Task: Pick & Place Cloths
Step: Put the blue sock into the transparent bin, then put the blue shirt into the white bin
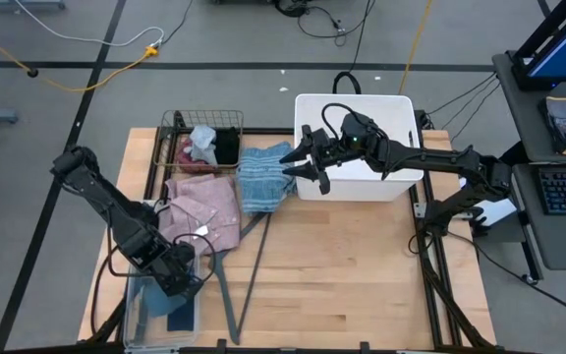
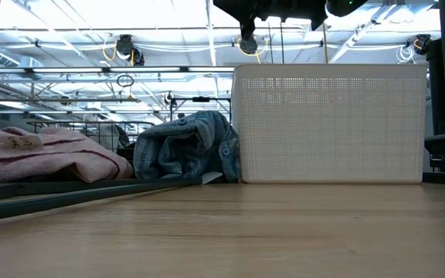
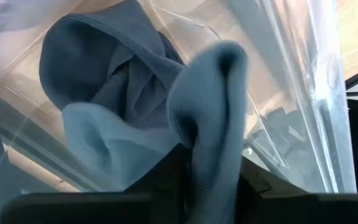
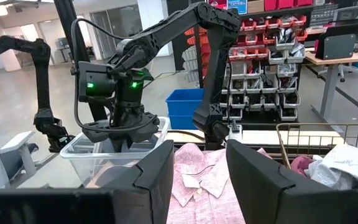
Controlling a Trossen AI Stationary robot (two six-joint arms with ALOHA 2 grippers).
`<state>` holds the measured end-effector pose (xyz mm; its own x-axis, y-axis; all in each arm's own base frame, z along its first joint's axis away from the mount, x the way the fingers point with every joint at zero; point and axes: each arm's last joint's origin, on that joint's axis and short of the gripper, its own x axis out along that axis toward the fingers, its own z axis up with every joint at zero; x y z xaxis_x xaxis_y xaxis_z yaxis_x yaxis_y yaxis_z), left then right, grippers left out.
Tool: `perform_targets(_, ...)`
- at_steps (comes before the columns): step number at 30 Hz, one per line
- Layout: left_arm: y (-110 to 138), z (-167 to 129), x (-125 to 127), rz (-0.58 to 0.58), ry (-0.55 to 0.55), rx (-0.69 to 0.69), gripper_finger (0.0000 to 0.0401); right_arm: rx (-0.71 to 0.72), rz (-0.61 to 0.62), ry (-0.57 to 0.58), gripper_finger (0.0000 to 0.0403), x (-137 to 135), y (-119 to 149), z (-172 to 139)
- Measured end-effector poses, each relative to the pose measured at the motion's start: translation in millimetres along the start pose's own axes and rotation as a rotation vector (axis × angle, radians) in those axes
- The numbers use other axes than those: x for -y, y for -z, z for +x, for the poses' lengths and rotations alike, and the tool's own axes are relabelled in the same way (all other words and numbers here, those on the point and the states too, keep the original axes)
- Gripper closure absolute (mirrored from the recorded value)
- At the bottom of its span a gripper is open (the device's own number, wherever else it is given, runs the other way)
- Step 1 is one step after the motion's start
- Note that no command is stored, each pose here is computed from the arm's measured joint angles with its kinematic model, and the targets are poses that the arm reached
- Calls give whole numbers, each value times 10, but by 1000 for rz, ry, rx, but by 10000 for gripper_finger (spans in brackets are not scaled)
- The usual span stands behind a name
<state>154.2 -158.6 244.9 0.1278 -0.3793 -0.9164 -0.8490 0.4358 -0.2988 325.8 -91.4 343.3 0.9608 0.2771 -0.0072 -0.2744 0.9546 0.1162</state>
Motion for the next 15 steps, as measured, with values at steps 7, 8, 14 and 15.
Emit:
perform_targets(7,-1,-1,2,6,3,5,228,0,-1,0,264,0,0,0)
perform_targets(8,3,-3,4,7,5,-7,215,0,-1,2,264,6,-1,-4)
perform_targets(14,75,-226,51,-35,74,-141,169,7,-3,32,264,99,-14,-64)
perform_targets(15,89,-301,69,-42,106,-133,168,14,-7,39,264,121,-23,-79)
